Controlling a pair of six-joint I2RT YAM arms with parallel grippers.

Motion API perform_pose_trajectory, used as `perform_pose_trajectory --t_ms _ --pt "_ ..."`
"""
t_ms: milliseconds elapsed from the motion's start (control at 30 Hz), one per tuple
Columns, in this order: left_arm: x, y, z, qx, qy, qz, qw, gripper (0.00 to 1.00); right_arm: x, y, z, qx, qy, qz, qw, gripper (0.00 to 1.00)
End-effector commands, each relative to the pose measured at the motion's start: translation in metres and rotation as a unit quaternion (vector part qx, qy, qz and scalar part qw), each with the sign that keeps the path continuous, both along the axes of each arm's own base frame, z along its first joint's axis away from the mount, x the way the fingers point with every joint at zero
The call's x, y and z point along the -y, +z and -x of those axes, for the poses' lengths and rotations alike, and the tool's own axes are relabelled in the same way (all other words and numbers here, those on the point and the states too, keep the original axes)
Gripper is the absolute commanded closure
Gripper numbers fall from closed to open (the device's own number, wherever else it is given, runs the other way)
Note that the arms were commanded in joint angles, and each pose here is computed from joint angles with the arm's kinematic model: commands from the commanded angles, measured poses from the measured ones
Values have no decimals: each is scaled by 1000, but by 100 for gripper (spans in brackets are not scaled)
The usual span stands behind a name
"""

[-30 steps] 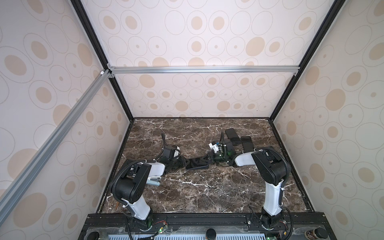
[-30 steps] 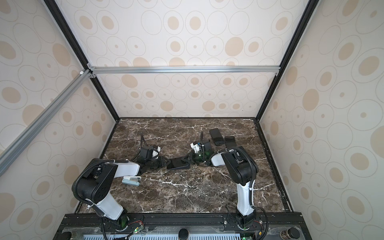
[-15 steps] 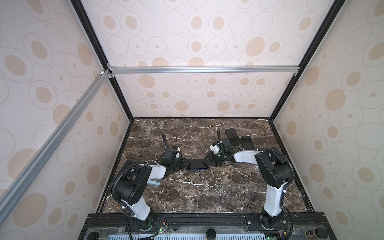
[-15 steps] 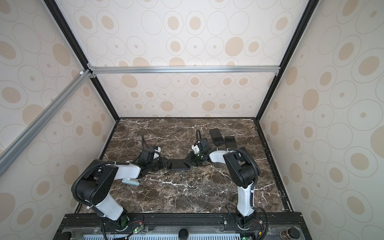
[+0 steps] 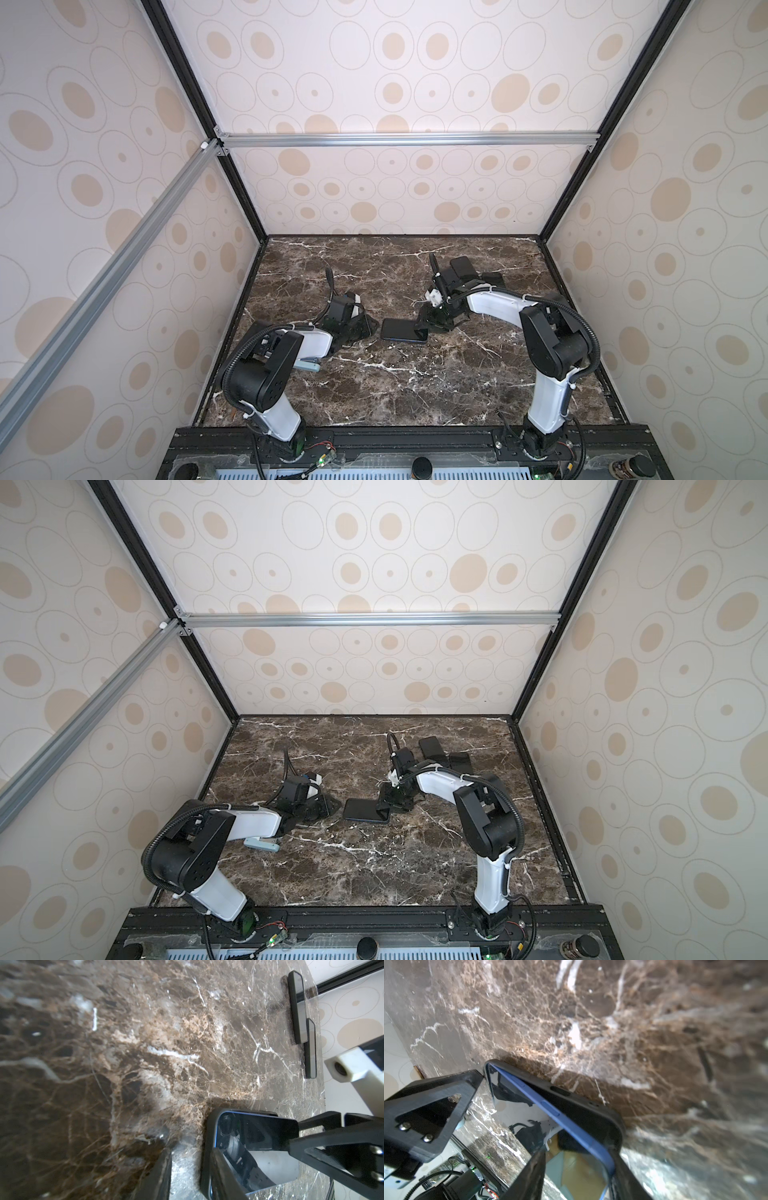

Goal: Put the phone into the phone case

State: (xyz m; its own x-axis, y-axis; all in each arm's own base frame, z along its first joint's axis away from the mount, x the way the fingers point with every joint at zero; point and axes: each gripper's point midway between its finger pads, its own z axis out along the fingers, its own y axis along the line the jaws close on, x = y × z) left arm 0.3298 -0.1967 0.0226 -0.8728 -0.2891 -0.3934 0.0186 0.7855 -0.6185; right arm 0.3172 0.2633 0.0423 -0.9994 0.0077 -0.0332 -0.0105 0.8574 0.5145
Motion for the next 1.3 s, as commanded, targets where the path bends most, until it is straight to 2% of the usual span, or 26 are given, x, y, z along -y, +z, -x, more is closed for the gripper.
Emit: perform_pose_trajectory --t_ms 0,233,400,567,700,800,933,1133,1267 --pt "-15 -51 52 -120 -25 -53 991 68 9 17 5 13 17 27 999 46" --pt "-8 -43 48 -115 -44 -44 991 69 26 24 9 23 22 73 997 46" --pt "5 -37 44 -113 -73 -30 990 71 22 8 23 4 9 43 999 56" --pt "11 -44 51 -128 -93 -36 987 74 13 -4 21 -4 -1 17 1000 59" --pt "11 -55 62 -147 -102 -53 982 77 7 -14 20 -15 -3 4 1000 70" --pt "12 -59 67 -155 -102 -53 981 80 2 -18 19 -21 -4 -6 1000 75" --pt "14 -57 70 -155 -103 -49 981 85 2 -21 19 -21 -1 -4 1000 78" --pt "3 -74 82 -165 -99 -97 976 84 5 -25 17 -18 2 5 1000 79" --pt "5 -82 91 -177 -99 -85 976 84 0 -27 20 -22 10 3 1000 84"
